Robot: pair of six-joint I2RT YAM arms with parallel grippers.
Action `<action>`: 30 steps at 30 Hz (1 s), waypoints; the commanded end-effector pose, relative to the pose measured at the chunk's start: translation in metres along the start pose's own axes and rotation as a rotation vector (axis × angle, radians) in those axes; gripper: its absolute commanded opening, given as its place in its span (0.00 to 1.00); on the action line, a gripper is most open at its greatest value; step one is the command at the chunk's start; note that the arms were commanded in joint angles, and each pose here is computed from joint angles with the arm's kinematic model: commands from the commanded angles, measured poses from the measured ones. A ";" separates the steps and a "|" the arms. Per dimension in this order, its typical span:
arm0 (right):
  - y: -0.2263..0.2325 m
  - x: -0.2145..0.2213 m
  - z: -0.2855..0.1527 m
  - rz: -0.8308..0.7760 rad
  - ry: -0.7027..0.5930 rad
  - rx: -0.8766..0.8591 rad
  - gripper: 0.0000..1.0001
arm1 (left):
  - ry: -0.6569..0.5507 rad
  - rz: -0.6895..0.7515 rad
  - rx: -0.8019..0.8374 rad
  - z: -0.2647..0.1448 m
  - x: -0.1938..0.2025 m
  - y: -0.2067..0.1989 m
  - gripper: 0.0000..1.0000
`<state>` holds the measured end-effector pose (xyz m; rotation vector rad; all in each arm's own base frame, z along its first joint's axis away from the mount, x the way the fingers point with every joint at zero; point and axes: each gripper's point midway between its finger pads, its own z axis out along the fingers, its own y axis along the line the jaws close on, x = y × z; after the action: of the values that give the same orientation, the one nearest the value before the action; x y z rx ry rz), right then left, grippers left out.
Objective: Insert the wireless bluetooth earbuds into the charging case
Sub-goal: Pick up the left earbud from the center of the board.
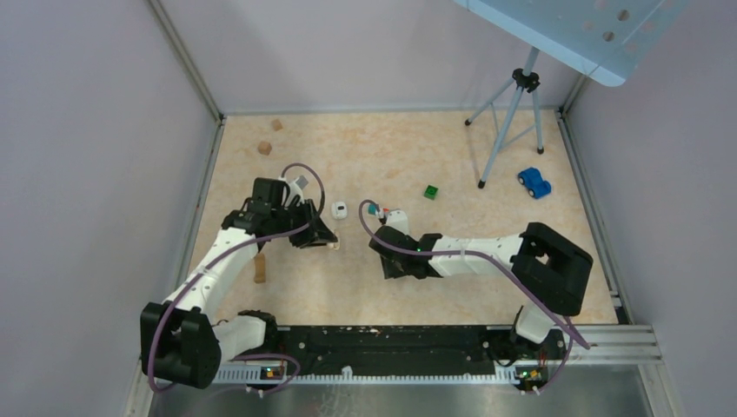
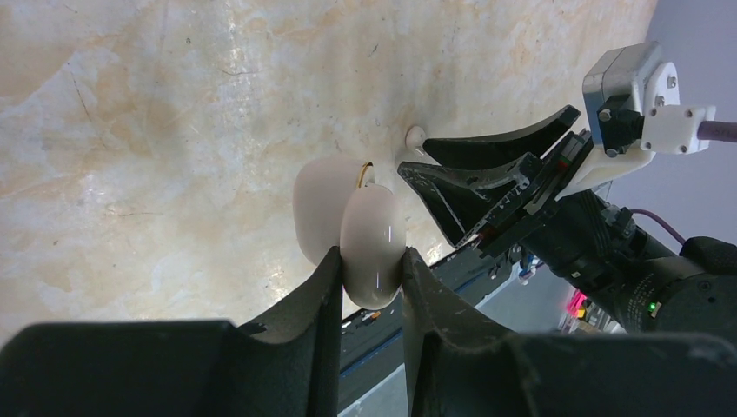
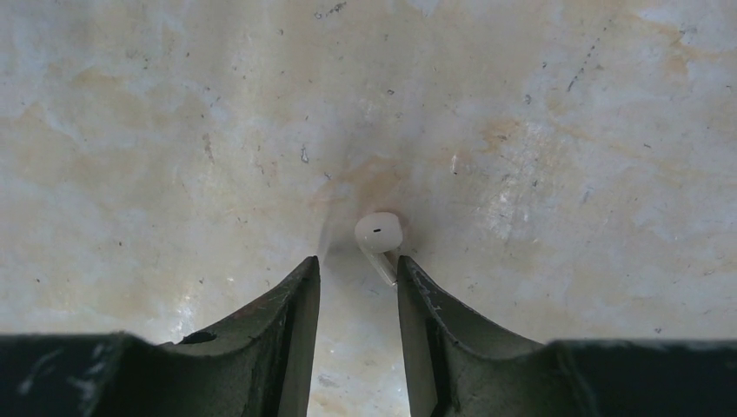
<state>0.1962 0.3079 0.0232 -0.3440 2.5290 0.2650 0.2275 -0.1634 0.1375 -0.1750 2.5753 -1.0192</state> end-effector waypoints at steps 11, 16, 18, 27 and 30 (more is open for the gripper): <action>-0.003 -0.011 -0.005 -0.305 -0.036 -0.036 0.43 | -0.013 0.015 0.017 0.004 -0.006 -0.005 0.00; -0.001 -0.005 0.007 -0.322 -0.006 -0.063 0.44 | -0.007 0.016 0.017 0.006 -0.007 -0.007 0.00; 0.002 -0.003 0.011 -0.318 -0.001 -0.080 0.44 | -0.006 0.018 0.018 0.006 -0.007 -0.008 0.00; 0.001 0.001 0.015 -0.286 0.015 -0.099 0.38 | 0.006 0.018 0.016 0.010 -0.008 -0.009 0.00; -0.001 0.001 0.016 -0.280 0.017 -0.093 0.36 | 0.006 0.022 0.018 0.010 -0.010 -0.011 0.00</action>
<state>0.2072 0.3123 0.0204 -0.7225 2.4145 0.2649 0.2243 -0.1703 0.1252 -0.1791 2.6339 -1.0266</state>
